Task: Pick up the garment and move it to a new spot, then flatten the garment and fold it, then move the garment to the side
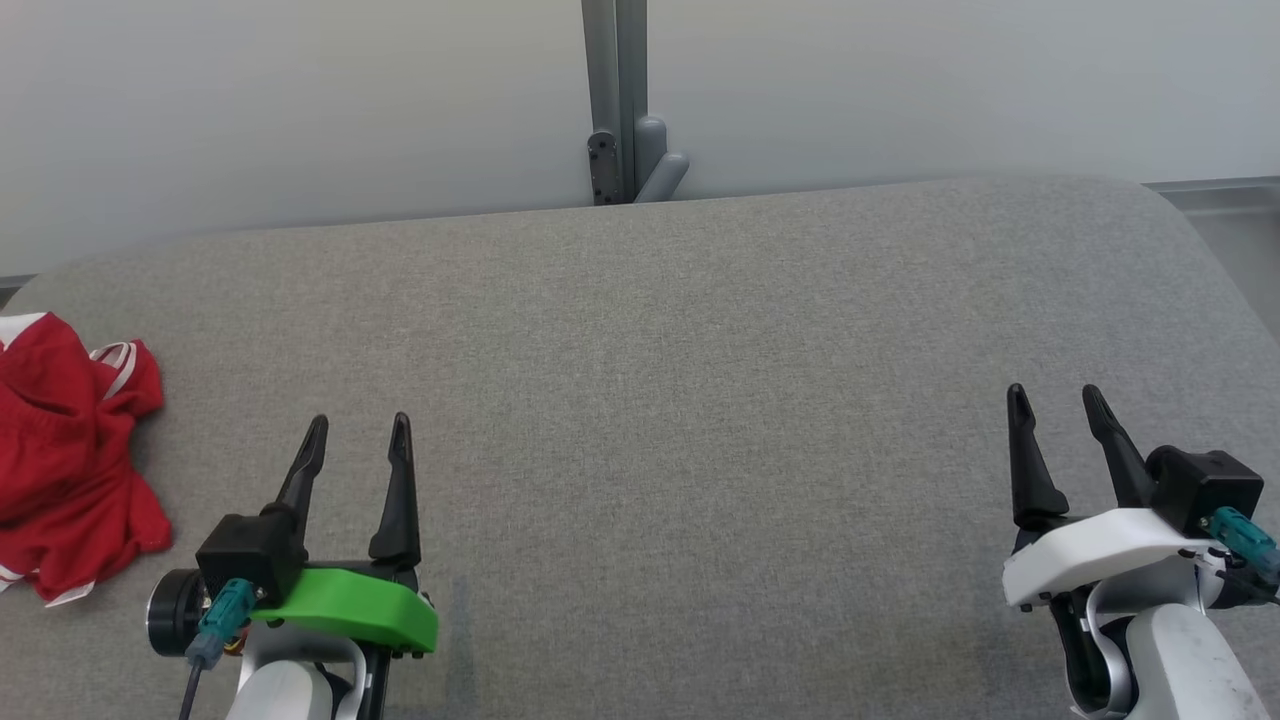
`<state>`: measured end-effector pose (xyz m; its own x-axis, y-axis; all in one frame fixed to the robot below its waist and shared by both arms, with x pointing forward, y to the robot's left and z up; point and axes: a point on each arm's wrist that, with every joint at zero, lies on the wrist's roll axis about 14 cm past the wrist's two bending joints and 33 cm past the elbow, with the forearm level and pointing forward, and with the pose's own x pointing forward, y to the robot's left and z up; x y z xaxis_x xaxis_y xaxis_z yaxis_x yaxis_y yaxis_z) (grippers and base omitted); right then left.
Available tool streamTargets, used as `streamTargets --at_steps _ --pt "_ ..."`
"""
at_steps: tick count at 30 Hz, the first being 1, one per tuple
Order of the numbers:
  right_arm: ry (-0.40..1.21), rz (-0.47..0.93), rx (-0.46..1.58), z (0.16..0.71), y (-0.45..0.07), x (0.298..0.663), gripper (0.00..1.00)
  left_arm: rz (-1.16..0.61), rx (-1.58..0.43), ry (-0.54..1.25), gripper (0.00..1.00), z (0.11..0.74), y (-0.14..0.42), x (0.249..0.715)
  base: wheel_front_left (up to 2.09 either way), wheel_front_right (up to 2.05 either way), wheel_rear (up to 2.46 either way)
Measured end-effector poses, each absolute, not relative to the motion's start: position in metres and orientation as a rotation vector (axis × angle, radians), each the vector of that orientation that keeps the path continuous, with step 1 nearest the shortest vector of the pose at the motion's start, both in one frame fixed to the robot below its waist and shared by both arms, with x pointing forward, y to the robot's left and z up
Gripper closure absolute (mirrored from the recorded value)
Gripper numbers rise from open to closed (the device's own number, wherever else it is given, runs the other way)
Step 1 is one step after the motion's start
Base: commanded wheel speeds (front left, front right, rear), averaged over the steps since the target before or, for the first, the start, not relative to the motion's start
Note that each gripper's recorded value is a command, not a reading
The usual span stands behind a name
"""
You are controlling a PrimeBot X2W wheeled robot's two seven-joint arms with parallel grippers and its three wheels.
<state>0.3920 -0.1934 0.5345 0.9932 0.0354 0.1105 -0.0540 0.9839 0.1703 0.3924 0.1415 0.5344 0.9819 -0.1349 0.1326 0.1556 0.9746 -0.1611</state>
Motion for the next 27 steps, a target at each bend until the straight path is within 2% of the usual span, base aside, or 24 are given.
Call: streamTargets --at_steps 27 --pt "-0.148 0.126 0.088 0.536 -0.169 0.395 0.00 -0.119 -0.036 -0.062 0.00 0.510 0.150 0.394 0.00 0.00 0.00"
